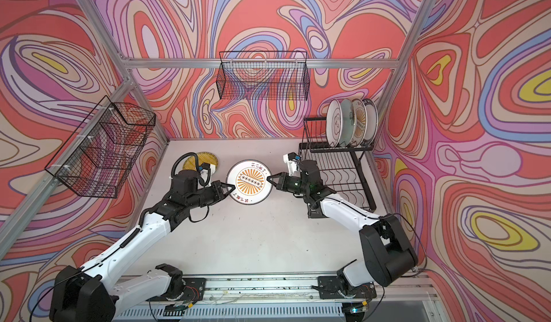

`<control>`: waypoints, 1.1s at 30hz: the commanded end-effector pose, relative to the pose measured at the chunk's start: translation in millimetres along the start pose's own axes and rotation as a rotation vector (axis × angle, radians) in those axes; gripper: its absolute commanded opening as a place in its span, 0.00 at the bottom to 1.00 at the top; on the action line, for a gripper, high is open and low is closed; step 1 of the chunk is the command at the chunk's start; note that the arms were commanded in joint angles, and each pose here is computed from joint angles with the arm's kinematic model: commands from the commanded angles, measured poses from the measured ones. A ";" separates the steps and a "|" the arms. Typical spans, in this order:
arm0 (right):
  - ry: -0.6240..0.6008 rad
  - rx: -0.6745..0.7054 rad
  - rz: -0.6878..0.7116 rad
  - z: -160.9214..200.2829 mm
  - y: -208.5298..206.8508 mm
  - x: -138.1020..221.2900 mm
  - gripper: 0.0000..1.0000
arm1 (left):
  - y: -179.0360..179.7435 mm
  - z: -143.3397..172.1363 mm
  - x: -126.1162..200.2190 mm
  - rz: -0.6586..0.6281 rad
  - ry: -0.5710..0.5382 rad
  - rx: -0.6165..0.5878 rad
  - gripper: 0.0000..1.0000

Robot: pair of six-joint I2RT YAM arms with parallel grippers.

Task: Load plates into a dish rack
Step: Pick up the plate from the center of the table.

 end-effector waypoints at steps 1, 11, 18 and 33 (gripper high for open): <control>-0.009 0.040 -0.054 1.3 12.3 3.8 0.08 | -3.2 -1.0 0.0 0.040 -0.035 -0.026 0.04; -0.025 0.012 -0.102 4.3 14.2 6.1 0.17 | 1.2 -1.7 -11.4 0.127 -0.084 0.031 0.00; -0.008 0.003 -0.147 8.1 15.6 0.7 0.19 | 0.5 -4.2 -18.5 0.169 -0.083 0.052 0.00; 0.015 0.012 -0.190 9.6 23.5 -13.6 0.13 | 2.4 -3.0 -22.5 0.190 -0.074 0.069 0.00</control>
Point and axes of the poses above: each gripper's point midway between its finger pads, its own x axis back along the fingers, its own y axis along the line the jaws close on, z = x × y, the point moved 9 cm from there along x, back along the fingers, and after that the axes turned 3 degrees about -x, right-handed, at the moved point
